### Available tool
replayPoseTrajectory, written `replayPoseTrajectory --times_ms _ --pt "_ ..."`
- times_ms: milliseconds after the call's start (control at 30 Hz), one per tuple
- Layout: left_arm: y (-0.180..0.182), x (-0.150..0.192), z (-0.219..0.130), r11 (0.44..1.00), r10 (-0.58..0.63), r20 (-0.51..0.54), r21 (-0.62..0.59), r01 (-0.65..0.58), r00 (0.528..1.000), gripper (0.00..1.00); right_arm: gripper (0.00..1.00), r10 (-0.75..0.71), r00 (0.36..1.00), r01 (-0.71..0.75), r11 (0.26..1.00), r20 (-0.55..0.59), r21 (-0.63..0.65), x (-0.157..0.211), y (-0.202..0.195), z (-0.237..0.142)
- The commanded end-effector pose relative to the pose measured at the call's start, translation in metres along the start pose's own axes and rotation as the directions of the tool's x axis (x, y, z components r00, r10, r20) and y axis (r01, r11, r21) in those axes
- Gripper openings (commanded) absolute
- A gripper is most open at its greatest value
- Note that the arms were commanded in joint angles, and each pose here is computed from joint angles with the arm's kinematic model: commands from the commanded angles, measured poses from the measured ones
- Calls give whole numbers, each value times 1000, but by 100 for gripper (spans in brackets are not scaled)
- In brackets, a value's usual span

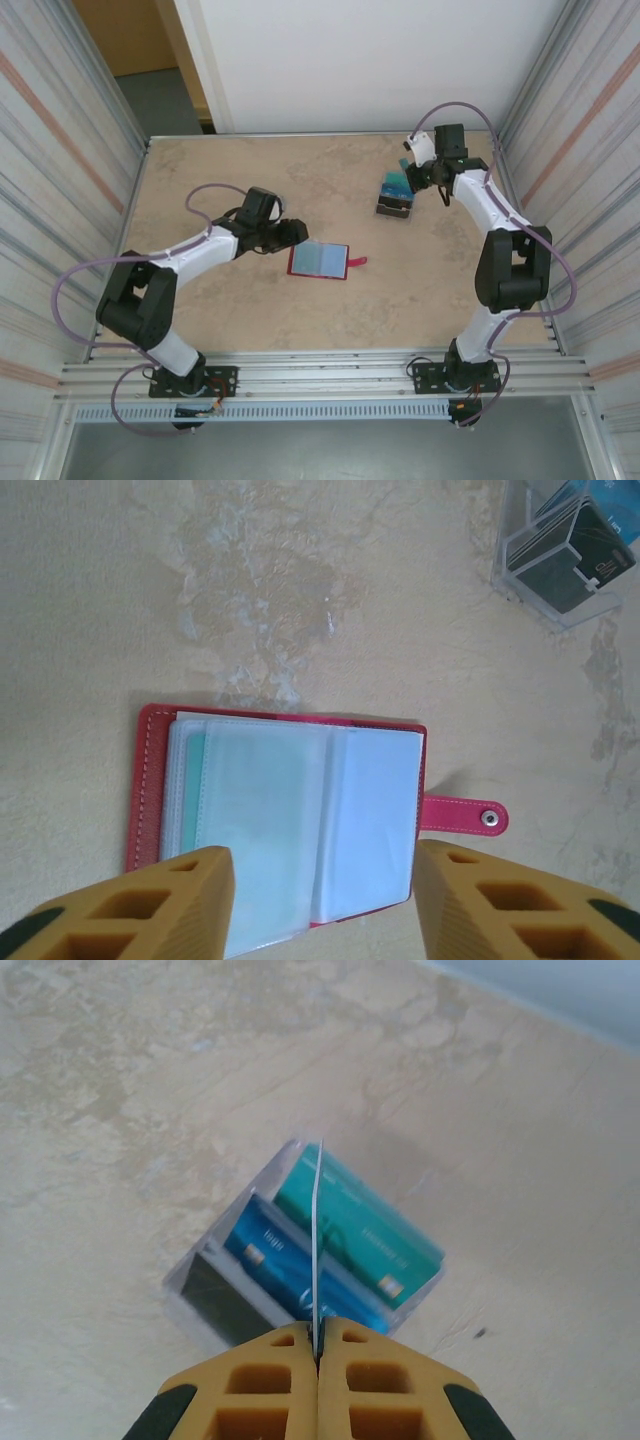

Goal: Take the credit cards out of the card holder

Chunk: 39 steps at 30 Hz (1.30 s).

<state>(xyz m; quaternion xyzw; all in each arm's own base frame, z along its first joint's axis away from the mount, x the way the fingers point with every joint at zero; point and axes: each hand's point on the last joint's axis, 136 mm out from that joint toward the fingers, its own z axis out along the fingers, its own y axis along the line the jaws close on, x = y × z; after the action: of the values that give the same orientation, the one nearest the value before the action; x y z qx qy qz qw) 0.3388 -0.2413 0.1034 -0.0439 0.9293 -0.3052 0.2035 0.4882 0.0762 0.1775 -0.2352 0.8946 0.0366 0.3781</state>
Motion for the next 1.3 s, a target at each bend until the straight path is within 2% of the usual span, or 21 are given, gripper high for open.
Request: replayPoseTrajectory --times_ms 0,100,233,533,1000,1267 --pt "3 -1 -11 1000 14 28 -26 -13 1000 61 0 -118 992 117 993 52 24 -21 -17 8" --pt "4 -4 -15 999 13 44 -33 -12 999 80 0 -162 987 162 987 9 3 -19 -21 20" --pt "7 -6 -21 999 14 64 -49 -11 998 98 0 -239 971 238 970 -24 -40 -9 -18 34" --pt "18 -5 -29 995 12 80 -99 -4 997 99 0 -339 941 334 932 -15 -139 4 -2 42" --pt "19 -6 -28 994 7 84 -108 2 996 99 0 -403 912 389 909 -80 -150 18 -9 65" --pt "22 -6 -30 993 4 85 -115 6 996 99 0 -437 895 423 896 -92 -140 15 -12 66"
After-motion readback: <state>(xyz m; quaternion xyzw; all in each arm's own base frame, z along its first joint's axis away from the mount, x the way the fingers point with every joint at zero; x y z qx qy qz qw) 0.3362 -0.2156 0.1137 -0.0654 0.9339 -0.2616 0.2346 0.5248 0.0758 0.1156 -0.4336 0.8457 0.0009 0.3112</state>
